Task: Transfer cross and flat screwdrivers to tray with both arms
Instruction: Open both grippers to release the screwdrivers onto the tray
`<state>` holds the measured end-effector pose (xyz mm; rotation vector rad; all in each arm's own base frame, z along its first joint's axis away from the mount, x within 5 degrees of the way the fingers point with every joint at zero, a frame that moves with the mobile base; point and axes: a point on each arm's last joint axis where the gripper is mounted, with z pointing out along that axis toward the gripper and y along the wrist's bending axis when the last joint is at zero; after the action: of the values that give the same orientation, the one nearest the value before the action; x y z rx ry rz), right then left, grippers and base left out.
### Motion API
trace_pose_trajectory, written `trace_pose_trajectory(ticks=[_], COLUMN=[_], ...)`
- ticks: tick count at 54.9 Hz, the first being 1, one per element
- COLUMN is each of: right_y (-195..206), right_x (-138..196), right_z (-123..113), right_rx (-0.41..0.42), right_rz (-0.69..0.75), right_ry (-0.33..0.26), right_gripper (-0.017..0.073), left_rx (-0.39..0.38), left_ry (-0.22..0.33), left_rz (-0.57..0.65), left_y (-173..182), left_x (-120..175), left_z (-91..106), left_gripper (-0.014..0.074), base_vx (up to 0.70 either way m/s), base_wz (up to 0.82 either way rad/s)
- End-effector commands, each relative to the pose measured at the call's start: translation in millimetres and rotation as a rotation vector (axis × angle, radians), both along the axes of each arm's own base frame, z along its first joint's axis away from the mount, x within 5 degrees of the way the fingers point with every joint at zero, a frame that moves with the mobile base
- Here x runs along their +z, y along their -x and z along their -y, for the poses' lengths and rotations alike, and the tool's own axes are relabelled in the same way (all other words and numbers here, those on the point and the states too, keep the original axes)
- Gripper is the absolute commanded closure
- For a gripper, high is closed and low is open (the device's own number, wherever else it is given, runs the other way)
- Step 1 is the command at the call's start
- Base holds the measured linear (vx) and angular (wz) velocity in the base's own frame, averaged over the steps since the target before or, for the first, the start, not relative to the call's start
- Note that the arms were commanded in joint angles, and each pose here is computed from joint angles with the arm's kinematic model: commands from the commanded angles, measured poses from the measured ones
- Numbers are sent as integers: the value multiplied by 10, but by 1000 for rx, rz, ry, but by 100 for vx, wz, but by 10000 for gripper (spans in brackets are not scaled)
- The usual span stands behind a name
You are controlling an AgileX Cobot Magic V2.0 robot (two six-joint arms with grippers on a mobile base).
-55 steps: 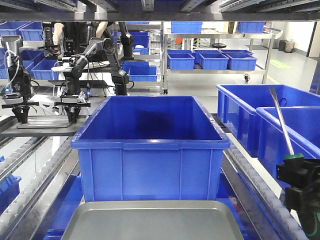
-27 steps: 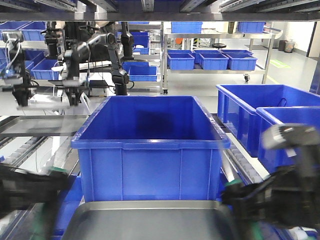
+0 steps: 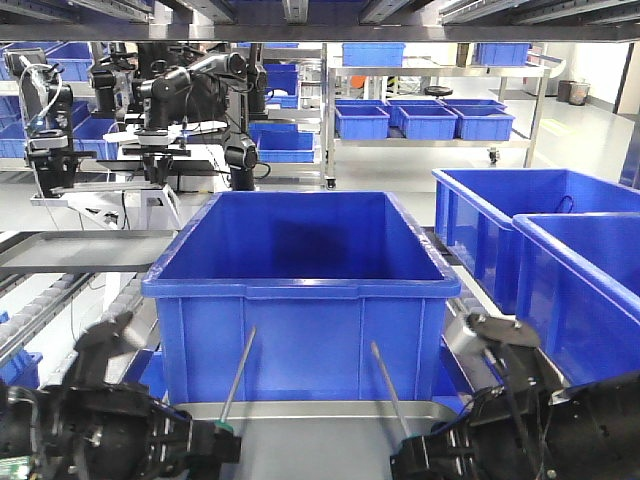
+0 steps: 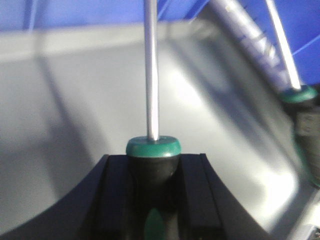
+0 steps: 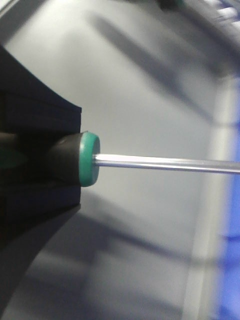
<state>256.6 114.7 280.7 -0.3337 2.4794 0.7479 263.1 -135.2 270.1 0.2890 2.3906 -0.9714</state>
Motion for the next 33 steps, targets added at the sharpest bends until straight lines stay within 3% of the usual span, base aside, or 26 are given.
trace_pose_trajectory(ticks=[1,9,16,25,33], right_y=[-27,-31,-45,-57,-1], right_x=[174,168,174,210,375], right_z=[-12,-11,-6,10,54], right_rx=[-23,-19,-29,-51,-73], right_rz=[66,69,84,116,213], right_ry=[-49,-43,-42,-45,-52], right_gripper=[385,223,97,54,57], left_rx=[14,10,15,30,35], left_ry=[61,53,52,48,59], left_rz=[18,-1,-1,10,41], left_y=[-20,-43,-52,-66,-71], left_x=[125,70,61,66,160], left_z=[38,47,47,39,25], left_gripper=[515,392,227,40,-10], base_vx=[0,0,0,0,0], base_wz=[0,0,0,0,0])
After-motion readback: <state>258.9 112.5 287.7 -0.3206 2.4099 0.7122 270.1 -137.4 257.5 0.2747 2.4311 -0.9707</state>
